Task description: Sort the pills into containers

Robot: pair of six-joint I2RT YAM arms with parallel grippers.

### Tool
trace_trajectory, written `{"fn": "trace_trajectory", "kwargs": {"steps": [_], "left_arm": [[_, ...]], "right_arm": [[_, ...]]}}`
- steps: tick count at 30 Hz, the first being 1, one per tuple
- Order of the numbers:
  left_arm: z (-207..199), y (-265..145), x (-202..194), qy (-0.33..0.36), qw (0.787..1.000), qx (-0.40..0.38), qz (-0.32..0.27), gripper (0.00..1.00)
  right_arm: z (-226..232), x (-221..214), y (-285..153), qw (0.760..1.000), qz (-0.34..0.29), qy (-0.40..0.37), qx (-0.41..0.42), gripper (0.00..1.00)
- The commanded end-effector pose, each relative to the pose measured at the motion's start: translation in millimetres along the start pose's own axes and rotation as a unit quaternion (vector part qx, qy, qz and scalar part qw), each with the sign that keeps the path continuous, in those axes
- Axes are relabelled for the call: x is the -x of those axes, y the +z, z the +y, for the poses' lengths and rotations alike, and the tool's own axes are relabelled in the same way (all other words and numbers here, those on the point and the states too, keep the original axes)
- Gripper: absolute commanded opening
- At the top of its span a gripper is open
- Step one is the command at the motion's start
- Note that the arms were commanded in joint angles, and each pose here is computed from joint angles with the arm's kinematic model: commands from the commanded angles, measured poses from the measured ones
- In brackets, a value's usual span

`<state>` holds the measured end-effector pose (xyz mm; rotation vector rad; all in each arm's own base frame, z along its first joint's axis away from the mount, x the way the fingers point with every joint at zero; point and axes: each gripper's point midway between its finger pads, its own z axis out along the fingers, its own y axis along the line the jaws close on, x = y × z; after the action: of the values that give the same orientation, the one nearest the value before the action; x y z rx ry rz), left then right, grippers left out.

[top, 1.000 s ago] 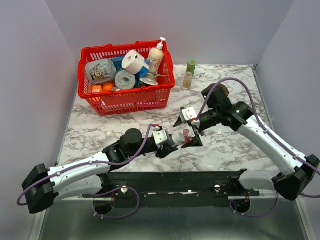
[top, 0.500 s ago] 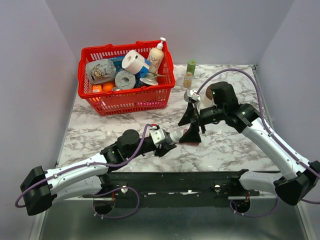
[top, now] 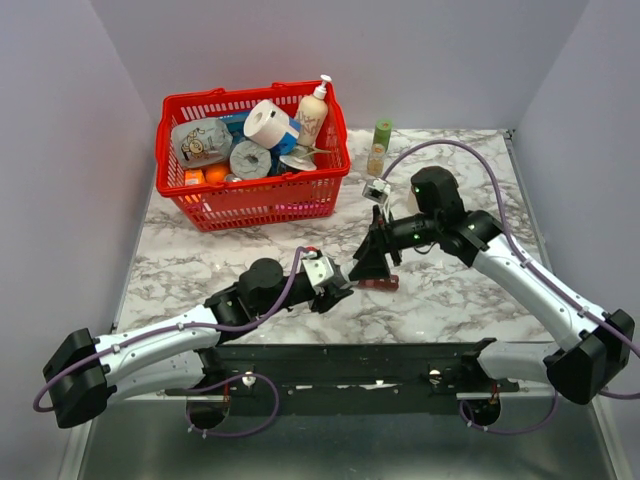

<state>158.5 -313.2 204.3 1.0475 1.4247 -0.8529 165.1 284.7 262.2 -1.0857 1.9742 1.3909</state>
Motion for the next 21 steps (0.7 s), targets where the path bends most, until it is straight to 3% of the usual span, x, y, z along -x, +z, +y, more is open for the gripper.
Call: {"fn": "trace_trajectory", "kwargs": {"steps": [1,6,13,21], "left_arm": [[6.6,1.7,18.3,0.01,0.999,0.014,-0.029,0.0],[7.0,1.1,16.9,0.01,0.999,0.016,-0.029,0.0],[8.5,-0.2,15.3,0.01,0.999,0.022,-0.028,0.0],[8.4,-2.8,16.7,0.011,0.999,0.023,-0.03,0.0]], "right_arm": [[-3.2,0.3,7.3,1.0,0.005,0.014,-0.004,0.8],[-6.7,-6.6,12.7,1.0,0.02,0.014,-0.012,0.76],[-7.7,-11.5,15.6,0.999,0.037,-0.001,-0.019,0.6],[-13.1,-21.9,19.5,0.998,0.054,-0.009,-0.032,0.63]]}}
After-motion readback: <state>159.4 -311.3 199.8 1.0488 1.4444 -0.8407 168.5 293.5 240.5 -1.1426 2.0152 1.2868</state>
